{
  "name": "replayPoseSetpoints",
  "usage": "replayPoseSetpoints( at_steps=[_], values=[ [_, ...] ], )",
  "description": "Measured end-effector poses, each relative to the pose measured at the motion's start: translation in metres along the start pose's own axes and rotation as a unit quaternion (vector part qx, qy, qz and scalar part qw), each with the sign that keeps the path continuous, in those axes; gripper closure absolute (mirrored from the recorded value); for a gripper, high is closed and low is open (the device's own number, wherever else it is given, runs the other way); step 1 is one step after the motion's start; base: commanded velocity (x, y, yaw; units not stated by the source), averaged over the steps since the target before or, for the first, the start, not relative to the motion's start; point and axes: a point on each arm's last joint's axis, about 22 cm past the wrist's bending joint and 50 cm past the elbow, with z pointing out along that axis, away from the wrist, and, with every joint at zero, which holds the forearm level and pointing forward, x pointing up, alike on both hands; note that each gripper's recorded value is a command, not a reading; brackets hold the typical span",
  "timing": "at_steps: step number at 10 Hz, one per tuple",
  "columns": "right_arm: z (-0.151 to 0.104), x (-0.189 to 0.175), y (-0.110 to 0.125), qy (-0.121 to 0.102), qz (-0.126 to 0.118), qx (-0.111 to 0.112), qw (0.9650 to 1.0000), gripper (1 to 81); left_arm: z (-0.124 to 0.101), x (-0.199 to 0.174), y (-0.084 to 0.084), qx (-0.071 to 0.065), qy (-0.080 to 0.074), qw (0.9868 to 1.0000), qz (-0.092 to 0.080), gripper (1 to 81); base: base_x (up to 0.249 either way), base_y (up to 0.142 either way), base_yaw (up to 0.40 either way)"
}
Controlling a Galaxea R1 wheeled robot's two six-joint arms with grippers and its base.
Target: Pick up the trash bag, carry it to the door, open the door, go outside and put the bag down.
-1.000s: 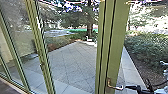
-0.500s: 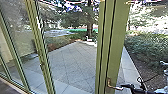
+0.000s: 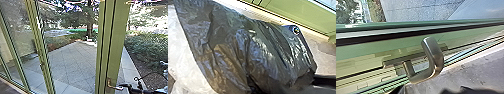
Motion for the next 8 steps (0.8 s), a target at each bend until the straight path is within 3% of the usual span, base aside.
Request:
replayPoseSetpoints(
  at_steps=[2,8],
  values=[
    [0.009,0.005,0.006,0.004,0.012,-0.006,0.9999,1.0,-0.001,0.000,-0.002,0.001,0.000,1.0000,0.000,81.1,0.000,0.000,0.000],
    [0.023,0.040,0.006,0.038,0.013,-0.010,0.9991,1.0,-0.001,-0.001,-0.009,0.008,-0.001,1.0000,-0.001,81.1,0.000,0.000,0.000]
  ],
)
